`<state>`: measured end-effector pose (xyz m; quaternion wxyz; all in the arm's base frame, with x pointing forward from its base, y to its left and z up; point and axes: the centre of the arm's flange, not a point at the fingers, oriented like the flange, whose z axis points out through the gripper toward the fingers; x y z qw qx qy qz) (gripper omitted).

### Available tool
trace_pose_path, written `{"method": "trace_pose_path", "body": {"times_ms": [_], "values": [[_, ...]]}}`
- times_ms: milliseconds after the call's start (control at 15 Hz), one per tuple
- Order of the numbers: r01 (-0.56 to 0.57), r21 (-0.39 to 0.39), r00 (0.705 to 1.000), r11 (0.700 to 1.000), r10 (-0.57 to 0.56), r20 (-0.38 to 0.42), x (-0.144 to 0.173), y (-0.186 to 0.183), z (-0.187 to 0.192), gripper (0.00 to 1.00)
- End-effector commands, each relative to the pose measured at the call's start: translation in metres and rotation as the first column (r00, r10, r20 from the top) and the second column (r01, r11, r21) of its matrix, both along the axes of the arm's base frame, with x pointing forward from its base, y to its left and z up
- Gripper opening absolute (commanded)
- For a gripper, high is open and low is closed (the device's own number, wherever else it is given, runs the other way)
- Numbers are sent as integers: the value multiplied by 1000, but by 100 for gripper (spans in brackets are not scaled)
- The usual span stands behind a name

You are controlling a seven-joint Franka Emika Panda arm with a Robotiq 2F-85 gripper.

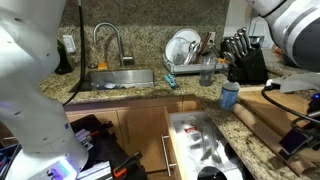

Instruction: Put the paper roll in the open drawer

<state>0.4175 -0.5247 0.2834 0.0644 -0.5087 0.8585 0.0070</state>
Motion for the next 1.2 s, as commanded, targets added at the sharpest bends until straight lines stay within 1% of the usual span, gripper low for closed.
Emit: {"method": "trace_pose_path", "body": {"times_ms": [0, 133, 333, 400, 600, 867, 933, 1000, 1133], "values": [[-2, 1, 1000, 1000, 2, -4, 2, -1, -5, 100], [-2, 13, 1000, 1000, 3, -19, 6, -4, -11, 100], [42, 75, 997, 996, -37, -66, 13, -10, -30, 100], [20, 41, 999, 999, -18, -37, 5, 1, -19, 100], [33, 54, 998, 998, -30, -60, 7, 0, -33, 100], [31, 60, 998, 998, -28, -60, 8, -1, -37, 100], [31, 53, 998, 998, -27, -61, 8, 0, -38, 75], [32, 46, 998, 998, -29, -63, 8, 0, -39, 74], [30, 44, 998, 999, -28, -60, 7, 0, -39, 60]]}}
